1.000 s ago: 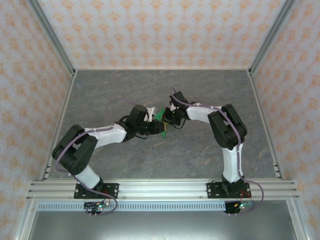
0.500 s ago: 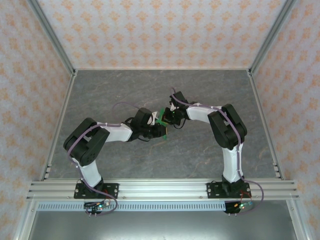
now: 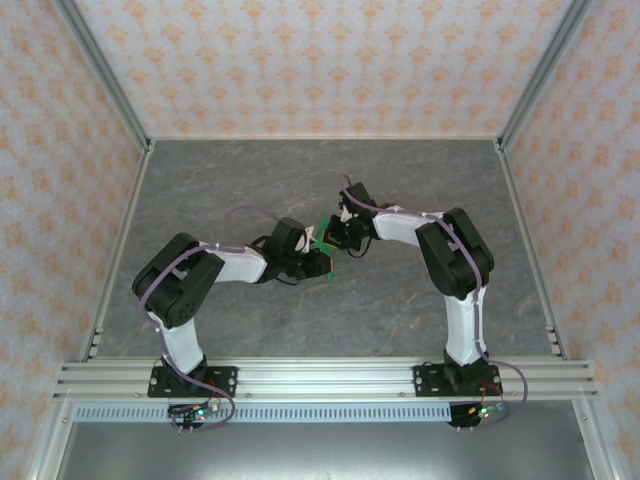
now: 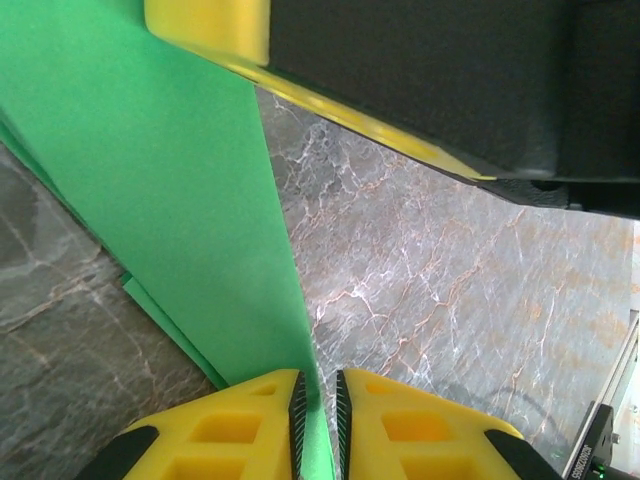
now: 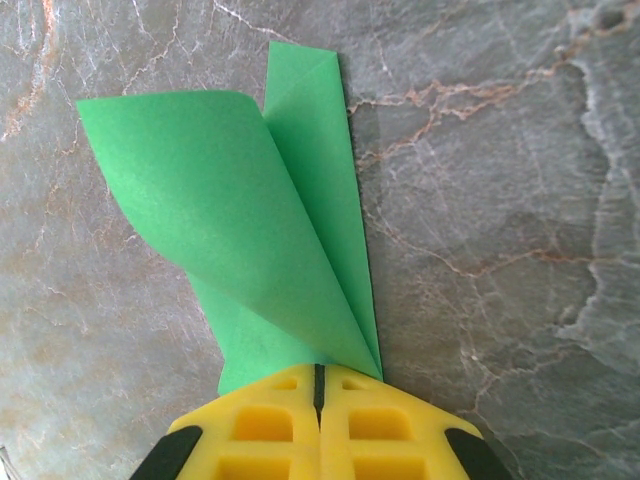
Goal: Fold a paper plane with a square sheet of paper (fold left side to right side)
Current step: Fold the wing for the fifth time at the center of the table.
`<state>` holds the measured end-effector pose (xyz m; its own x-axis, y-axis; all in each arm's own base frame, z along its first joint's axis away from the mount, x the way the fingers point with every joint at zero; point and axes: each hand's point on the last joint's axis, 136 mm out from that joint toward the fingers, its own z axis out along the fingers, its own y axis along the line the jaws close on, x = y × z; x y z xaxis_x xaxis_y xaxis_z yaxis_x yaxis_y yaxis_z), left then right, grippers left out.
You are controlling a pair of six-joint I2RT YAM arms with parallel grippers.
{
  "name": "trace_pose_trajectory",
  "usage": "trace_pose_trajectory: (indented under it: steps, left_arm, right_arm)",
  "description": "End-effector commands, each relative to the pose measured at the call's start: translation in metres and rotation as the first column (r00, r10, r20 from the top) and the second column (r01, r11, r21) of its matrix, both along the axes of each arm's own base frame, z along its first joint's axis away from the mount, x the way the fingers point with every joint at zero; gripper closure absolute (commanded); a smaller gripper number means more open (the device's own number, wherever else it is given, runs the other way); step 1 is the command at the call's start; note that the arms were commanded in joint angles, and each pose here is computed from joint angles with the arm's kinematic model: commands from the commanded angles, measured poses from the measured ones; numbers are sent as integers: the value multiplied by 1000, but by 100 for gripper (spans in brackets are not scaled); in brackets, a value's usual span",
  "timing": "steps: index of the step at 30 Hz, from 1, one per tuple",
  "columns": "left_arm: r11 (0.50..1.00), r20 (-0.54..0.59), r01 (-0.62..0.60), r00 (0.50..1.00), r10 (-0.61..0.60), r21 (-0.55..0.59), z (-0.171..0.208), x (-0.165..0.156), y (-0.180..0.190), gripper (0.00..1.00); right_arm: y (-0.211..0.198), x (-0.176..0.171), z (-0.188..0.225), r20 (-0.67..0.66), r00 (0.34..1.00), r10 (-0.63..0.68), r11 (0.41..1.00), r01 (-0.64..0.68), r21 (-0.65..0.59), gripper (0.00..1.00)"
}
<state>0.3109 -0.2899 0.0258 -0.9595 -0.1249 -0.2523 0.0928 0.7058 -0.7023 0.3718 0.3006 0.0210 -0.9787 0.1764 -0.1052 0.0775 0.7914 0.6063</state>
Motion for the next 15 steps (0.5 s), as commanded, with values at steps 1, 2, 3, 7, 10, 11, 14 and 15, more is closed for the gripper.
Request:
trace_pose_trajectory:
  steps: [1,2,3,7,10,11,14,15]
  left_arm:
    - [996,-35,-8,999,11,85,-17,-4,6,82]
    - [995,-43,-10,999,15,103,-20,-5,8,83]
    - [993,-50,-11,999,17,120,-22,-7,10,84]
    - [982,-58,0,998,11,187,-27,-12,12,85]
    - [973,-59,13,998,1,232,-29,-15,9,86]
    - [968,-58,17,998,-2,251,-29,-16,9,86]
    - [958,-52,27,999,-13,285,-27,-17,7,86]
    - [959,-48,31,999,-18,283,-25,-17,6,86]
  right_arm:
    - [-23,-23,-33,-86,996,-14,994,5,-111,100]
    - [-22,-21,-28,-72,997,-14,995,7,-102,100]
    - [-21,-19,-24,-59,998,-15,995,9,-97,100]
    - [-19,-12,-9,-26,1000,-14,997,11,-76,100]
    - [-14,-10,-4,-20,1000,-9,999,8,-49,100]
    - [-14,-10,-3,-20,1000,-8,999,7,-46,100]
    - [-15,-12,-6,-29,1000,-9,998,7,-55,100]
    - [-15,-12,-7,-32,999,-9,998,8,-58,100]
